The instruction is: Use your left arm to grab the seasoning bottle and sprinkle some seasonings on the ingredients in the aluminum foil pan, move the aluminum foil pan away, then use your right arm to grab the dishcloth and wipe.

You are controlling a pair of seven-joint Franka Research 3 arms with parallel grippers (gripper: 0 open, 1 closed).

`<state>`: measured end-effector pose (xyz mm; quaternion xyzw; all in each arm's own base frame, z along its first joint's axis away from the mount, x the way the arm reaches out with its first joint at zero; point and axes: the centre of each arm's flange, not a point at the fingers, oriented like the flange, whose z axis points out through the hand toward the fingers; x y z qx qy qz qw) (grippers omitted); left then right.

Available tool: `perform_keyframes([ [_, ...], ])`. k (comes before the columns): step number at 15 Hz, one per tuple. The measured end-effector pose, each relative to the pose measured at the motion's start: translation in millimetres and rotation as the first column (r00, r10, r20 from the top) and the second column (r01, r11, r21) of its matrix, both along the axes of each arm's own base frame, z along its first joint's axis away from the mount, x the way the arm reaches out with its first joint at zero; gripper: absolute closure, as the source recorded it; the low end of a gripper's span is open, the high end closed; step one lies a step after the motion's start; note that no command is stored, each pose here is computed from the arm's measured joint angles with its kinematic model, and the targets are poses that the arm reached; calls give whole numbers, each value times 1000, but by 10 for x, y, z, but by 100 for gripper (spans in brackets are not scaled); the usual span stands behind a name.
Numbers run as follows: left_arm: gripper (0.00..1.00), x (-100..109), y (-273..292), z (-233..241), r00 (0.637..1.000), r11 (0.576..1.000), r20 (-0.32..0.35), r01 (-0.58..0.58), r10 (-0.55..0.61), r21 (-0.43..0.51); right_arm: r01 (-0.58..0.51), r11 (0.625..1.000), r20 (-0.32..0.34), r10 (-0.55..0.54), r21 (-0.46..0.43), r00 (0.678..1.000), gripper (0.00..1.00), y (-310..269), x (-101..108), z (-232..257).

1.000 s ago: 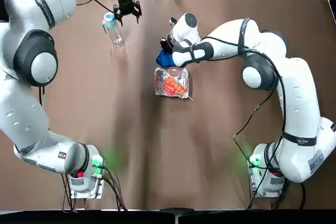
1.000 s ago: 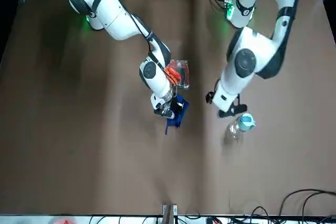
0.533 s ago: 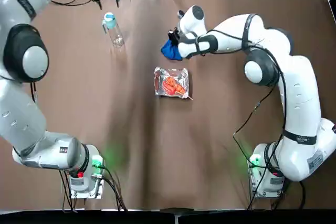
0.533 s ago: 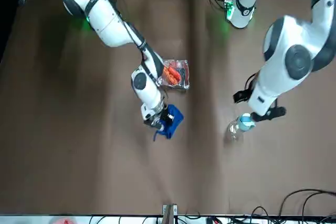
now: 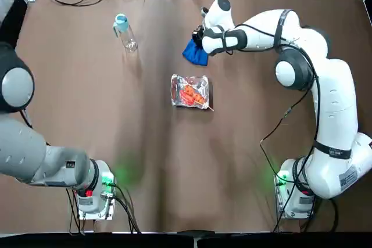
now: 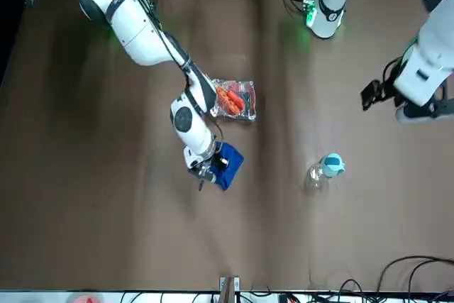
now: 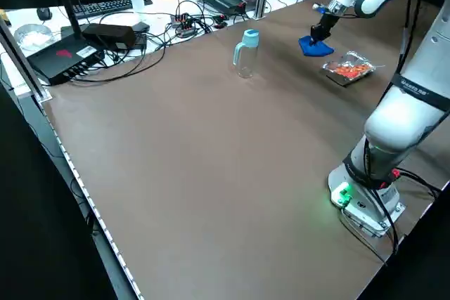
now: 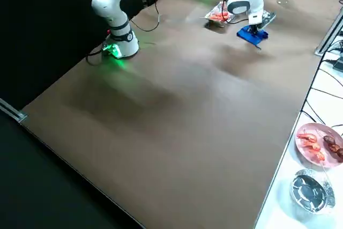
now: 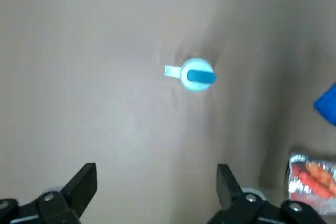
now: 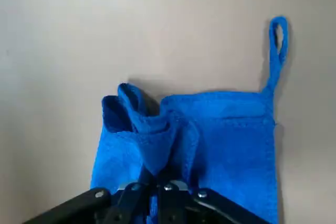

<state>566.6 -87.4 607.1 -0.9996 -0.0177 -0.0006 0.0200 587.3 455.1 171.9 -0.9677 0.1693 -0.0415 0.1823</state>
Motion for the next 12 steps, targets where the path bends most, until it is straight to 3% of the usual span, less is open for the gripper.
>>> perform_keyframes([
  [3, 0, -128, -21, 19, 996, 997, -56, 73, -72, 5, -10, 999, 26, 9, 36, 1000, 93, 358, -263, -10],
  [6, 0, -153, -86, -46, 992, 995, -83, 98, -97, 6, -21, 999, 46, 19, 50, 999, 93, 462, -348, -42],
  [12, 0, -152, -77, -63, 992, 995, -87, 97, -96, 6, -23, 1000, 36, 23, 5, 999, 93, 56, -15, -14],
])
